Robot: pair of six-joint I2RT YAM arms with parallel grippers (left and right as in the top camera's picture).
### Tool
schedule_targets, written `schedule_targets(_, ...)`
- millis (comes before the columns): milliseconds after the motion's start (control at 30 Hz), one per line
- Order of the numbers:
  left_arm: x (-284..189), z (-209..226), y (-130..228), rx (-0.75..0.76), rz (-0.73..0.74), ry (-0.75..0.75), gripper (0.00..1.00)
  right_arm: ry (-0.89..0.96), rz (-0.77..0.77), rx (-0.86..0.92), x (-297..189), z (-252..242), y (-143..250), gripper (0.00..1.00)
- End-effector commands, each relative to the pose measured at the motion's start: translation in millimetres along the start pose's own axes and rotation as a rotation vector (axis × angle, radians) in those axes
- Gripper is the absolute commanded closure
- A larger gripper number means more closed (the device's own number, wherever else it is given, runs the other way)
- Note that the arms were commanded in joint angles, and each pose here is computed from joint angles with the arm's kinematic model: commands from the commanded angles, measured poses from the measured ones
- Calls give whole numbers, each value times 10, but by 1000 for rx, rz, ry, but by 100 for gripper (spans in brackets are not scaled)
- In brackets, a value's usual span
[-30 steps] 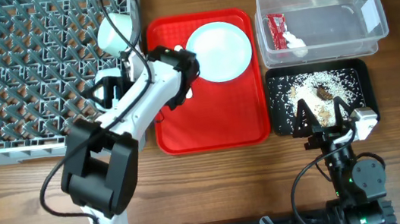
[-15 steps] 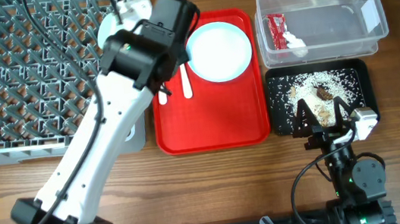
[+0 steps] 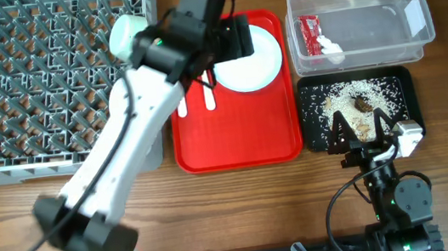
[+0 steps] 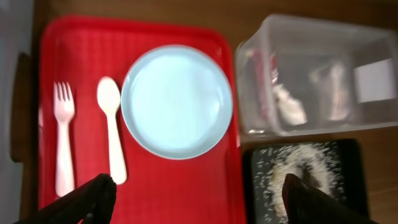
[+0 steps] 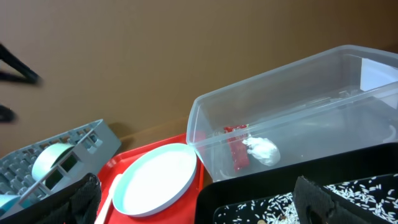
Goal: Sort waste into correct bins and load items into the dishwasher rack
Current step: 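Reach the left gripper to the white spoon on the red tray and grasp it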
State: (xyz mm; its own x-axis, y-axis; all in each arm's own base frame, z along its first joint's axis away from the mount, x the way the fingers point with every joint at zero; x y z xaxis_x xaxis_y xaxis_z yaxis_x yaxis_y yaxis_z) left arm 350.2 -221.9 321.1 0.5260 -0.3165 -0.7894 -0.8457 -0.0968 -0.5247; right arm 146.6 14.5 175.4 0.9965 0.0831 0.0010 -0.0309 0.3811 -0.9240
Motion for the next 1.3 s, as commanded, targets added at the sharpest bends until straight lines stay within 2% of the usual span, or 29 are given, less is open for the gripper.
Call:
schedule_targets(0, 478, 47, 102, 18, 111, -41, 17, -1, -13, 8, -5, -2, -16, 0)
schedule_targets(167, 709, 143, 218, 20, 186, -122, 23, 0, -13, 8, -5, -2, -15, 0)
schedule_targets(267, 764, 320, 292, -33, 203, -277, 17, -1, -13, 8, -5, -2, -16, 0)
schedule_targets(367, 949, 505, 311, -85, 223, -300, 16, 0, -14, 8, -5, -2, -16, 0)
schedule_targets(667, 1670, 1021, 387, -173, 314, -327, 32, -1, -13, 8, -5, -2, -16, 0)
schedule_targets(767, 1775, 1080, 393, -180, 311, -330, 33, 0, -13, 8, -5, -2, -15, 0)
schedule_targets(967, 1945, 1090, 408, -128, 299, -309, 45, 0, -13, 8, -5, -3, -15, 0)
schedule_targets(1067, 2056, 1136, 486, -128, 328, -324, 48, 0, -13, 8, -5, -2, -15, 0)
schedule_targets(1200, 2113, 1166, 550, -129, 358, -333, 65, 0, -13, 8, -5, -2, -15, 0)
schedule_targets(1267, 2115, 1161, 543, -129, 353, -330, 67, 0, -13, 8, -5, -2, -15, 0)
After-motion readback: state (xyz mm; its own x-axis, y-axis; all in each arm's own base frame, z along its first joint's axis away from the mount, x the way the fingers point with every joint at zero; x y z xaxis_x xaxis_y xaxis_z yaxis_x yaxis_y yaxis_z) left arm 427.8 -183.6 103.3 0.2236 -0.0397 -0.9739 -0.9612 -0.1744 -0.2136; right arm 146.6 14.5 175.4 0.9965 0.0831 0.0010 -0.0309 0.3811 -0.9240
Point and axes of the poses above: each gripper's point midway between its finger pads, its own x axis out along the fingers, its own z axis along the line the jaws close on, y = z × x, the point moved 10 cm from there along -x, back along the fingers
